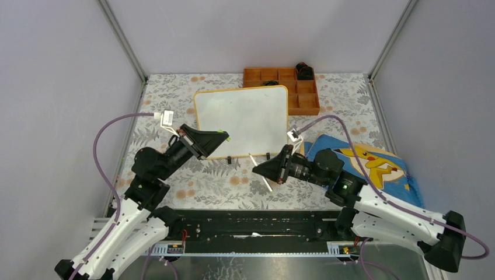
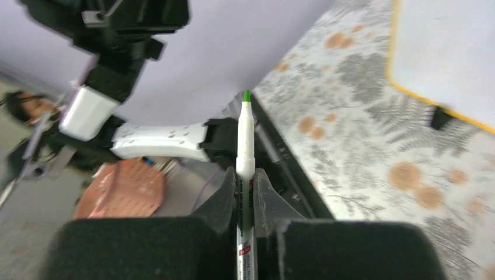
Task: Write a sentence on the whiteboard
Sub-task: Open the whiteboard marker at the center of the board, then place the pen cap at the center of the board.
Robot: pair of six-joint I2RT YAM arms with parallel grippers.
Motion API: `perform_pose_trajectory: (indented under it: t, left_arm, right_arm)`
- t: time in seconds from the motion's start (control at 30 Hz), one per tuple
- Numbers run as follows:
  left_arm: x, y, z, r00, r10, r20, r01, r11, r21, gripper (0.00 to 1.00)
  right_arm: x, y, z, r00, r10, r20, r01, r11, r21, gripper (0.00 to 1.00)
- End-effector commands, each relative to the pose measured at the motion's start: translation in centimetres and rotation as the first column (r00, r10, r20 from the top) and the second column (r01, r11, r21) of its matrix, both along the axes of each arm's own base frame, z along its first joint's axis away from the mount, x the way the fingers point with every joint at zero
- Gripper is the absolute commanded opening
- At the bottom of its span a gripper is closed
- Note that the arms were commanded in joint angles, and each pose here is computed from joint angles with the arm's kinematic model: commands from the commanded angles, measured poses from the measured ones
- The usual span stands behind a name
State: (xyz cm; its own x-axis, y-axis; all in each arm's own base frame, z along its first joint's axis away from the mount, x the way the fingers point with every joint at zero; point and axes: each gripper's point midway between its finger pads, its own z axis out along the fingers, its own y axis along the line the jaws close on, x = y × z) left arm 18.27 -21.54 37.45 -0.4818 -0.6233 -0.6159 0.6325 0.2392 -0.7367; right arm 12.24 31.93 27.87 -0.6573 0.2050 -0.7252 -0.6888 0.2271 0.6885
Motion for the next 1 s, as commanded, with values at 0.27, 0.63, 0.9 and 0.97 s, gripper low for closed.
perform_pose_trajectory:
  t: [0.27, 0.63, 0.9, 0.97]
  left_arm:
    - [2.5, -3.4, -15.2, 0.944, 0.155, -0.291, 0.024, 0.848, 0.53, 0.0]
    - [2.4, -15.2, -23.8, 0.944, 0.144, -0.297, 0.167, 0.568, 0.806, 0.0]
    - [3.5, -19.4, -29.9, 0.916, 0.198, -0.348, 0.236, 0.435, 0.869, 0.0]
    - [3.3, -19.4, -31.1, 0.907, 0.207, -0.365, 0.255, 0.418, 0.872, 0.0]
  right_arm:
    - [6.8, -14.5, -5.2, 0.757, -0.614, 0.224, 0.647, 0.655, -0.392, 0.0]
    - [6.8, -19.2, -5.0, 0.652, -0.696, 0.3, 0.753, 0.548, -0.364, 0.0]
    - [6.1, -21.5, -3.4, 0.606, -0.732, 0.312, 0.793, 0.528, -0.303, 0.0]
    - [6.0, -21.5, -3.7, 0.614, -0.726, 0.309, 0.787, 0.531, -0.315, 0.0]
